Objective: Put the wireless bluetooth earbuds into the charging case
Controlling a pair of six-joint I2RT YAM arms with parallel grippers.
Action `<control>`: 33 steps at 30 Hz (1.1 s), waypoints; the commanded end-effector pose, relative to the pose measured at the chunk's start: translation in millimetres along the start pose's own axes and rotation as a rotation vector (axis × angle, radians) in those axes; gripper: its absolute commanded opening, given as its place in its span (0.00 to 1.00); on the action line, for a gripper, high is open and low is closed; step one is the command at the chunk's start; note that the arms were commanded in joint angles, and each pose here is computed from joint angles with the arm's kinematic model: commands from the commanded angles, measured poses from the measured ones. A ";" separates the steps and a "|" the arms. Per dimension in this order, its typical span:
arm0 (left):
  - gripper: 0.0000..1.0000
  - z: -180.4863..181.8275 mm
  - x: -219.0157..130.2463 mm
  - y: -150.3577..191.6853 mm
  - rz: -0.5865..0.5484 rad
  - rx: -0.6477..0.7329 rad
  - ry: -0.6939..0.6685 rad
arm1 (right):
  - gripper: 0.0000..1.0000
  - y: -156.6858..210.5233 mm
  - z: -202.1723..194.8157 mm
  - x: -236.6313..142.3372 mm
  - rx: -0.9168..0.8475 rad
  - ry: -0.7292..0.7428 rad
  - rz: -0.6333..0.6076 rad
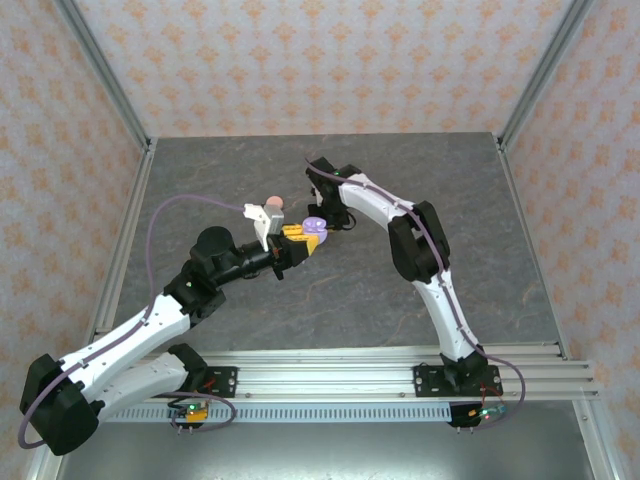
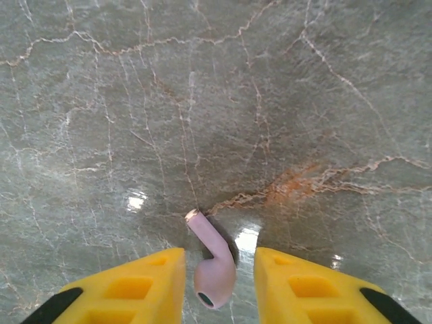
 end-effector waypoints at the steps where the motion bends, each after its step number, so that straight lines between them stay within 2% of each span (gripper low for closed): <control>1: 0.18 -0.8 -4.2 -8.0 -0.027 0.008 -0.014 | 0.30 4.4 -5.7 6.5 -0.003 0.095 0.018; 6: 0.18 -0.2 -4.2 -6.5 -0.021 0.004 -0.018 | 0.22 7.7 -12.1 4.0 -0.022 0.144 0.016; 17: 0.18 -0.7 -3.3 -7.6 -0.015 -0.002 -0.014 | 0.16 32.3 -38.1 -16.4 -0.129 0.184 0.034; 23: 0.18 -1.5 -3.4 -8.1 -0.008 -0.004 -0.010 | 0.16 48.1 -63.5 -22.9 -0.176 0.182 0.103; 27: 0.18 -1.9 -3.6 -7.5 -0.008 -0.003 -0.010 | 0.16 49.9 -77.5 -26.5 -0.160 0.198 0.096; 33: 0.18 -2.0 -1.8 -5.7 0.001 -0.005 -0.004 | 0.30 45.7 -74.8 -36.4 -0.126 0.177 0.056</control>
Point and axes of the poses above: each hand's point on the last joint's axis, 136 mm out from that joint toward the fingers, its own x axis out along the fingers, its own z axis along the line the jaws close on, y = z × x, the point moved 9 cm from there along -x, back along the fingers, and after that the axes turned 12 degrees about x, right-handed, at the moved point
